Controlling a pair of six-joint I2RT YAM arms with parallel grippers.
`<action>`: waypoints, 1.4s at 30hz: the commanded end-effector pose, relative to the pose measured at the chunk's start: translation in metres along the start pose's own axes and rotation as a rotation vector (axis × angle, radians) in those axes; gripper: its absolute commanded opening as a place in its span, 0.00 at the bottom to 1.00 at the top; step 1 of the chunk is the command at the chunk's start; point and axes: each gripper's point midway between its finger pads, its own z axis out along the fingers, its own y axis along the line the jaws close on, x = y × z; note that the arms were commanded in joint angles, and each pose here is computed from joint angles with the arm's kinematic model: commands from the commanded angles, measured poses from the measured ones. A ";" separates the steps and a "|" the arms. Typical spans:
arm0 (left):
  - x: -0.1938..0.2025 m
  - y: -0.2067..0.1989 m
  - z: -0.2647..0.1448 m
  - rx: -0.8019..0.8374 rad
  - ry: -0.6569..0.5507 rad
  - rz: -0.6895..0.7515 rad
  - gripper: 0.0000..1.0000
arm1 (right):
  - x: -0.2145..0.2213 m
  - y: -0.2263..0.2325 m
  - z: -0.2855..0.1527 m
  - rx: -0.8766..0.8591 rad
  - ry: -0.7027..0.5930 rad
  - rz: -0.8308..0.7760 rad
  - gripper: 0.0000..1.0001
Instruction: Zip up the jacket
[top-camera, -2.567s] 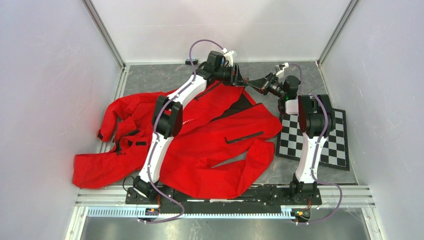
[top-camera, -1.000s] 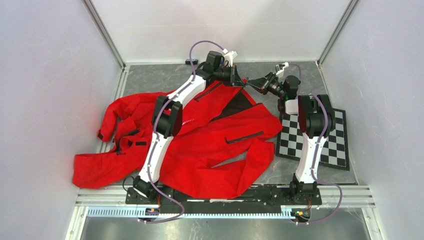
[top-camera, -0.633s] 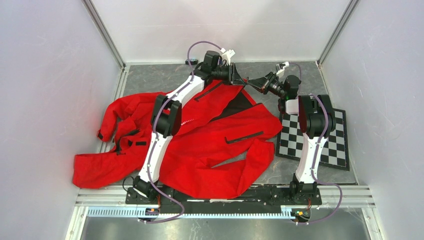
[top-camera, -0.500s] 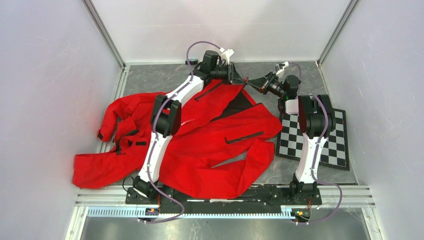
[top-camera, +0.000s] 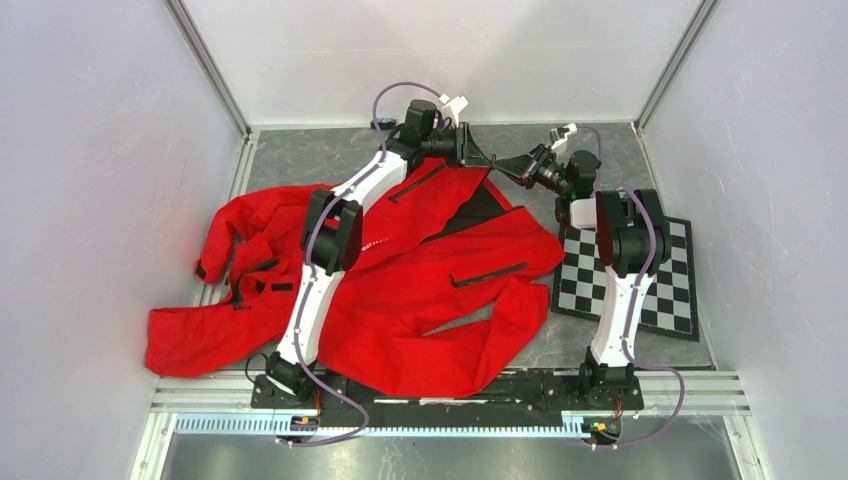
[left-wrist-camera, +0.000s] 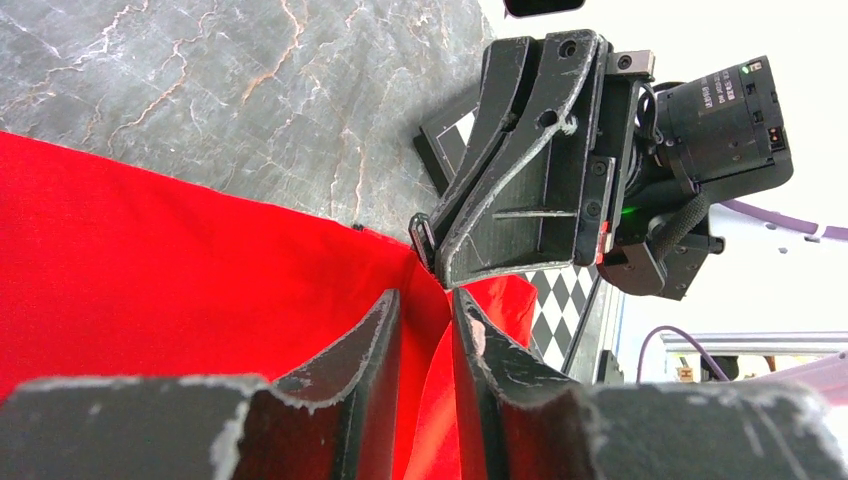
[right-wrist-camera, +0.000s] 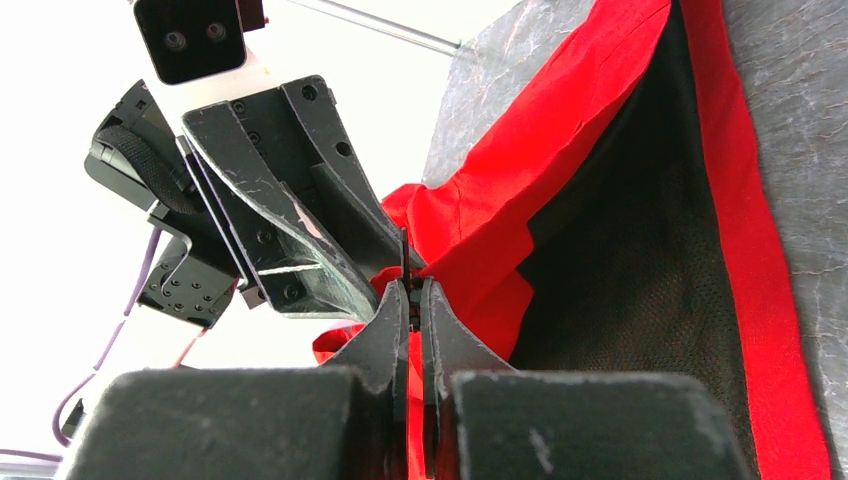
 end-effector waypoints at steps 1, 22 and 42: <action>0.012 0.003 0.006 0.027 0.030 -0.025 0.31 | -0.013 0.040 0.003 -0.084 -0.018 -0.094 0.00; 0.014 0.011 0.007 0.000 0.028 -0.015 0.34 | -0.011 0.040 0.005 -0.092 -0.017 -0.081 0.00; 0.000 0.004 0.002 0.025 0.005 -0.050 0.02 | -0.024 -0.033 -0.069 0.386 0.074 -0.417 0.62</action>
